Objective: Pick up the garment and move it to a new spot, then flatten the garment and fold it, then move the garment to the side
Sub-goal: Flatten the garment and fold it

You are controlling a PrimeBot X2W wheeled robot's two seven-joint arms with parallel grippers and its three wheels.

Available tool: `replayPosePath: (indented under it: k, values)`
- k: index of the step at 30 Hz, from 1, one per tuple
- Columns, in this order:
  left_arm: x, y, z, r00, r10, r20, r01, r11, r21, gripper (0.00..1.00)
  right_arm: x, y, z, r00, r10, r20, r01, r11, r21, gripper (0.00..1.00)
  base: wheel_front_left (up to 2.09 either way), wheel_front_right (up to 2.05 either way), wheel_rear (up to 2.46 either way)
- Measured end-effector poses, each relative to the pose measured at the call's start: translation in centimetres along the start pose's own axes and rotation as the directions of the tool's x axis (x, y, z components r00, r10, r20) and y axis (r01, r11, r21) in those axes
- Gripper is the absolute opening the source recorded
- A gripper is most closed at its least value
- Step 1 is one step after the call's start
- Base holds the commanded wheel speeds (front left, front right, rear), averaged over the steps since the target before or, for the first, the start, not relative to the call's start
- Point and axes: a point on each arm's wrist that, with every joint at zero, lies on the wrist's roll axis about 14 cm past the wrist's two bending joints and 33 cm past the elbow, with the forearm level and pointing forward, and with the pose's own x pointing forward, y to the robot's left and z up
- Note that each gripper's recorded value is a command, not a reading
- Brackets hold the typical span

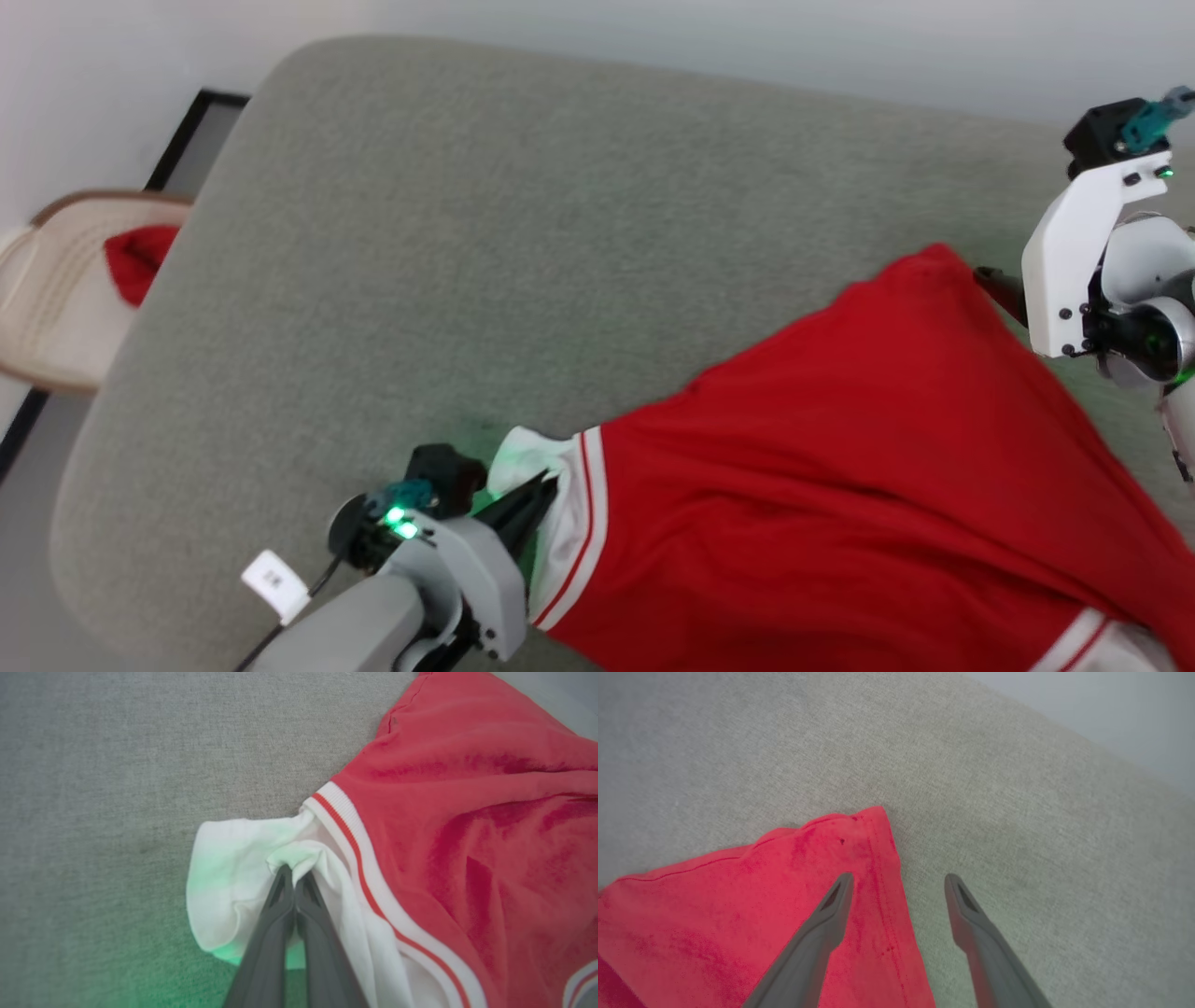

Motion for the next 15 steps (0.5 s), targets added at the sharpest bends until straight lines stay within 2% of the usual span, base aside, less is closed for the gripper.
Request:
replayPosePath:
  k: [8, 14, 15]
  values:
    - [0.4, 0.5, -0.6, 1.0, 0.019, -0.012, -0.019, 1.0, -0.019, 0.0, 4.8, 1.1, -2.8, 0.984, 0.025, -0.178, -0.03, 0.999, -0.025, 1.0, 0.0, 0.0, 0.0]
    - [0.3, 1.1, -1.0, 0.999, 0.037, -0.023, -0.038, 0.999, -0.032, 0.0, 6.8, 1.7, -4.0, 0.962, 0.037, -0.269, -0.047, 0.998, -0.031, 1.0, 0.0, 0.0, 0.0]
    - [0.2, 1.3, -1.2, 0.999, 0.043, -0.028, -0.044, 0.998, -0.033, 0.0, 7.0, 1.9, -4.2, 0.959, 0.043, -0.281, -0.053, 0.998, -0.026, 0.56, 0.0, 0.0, 0.0]
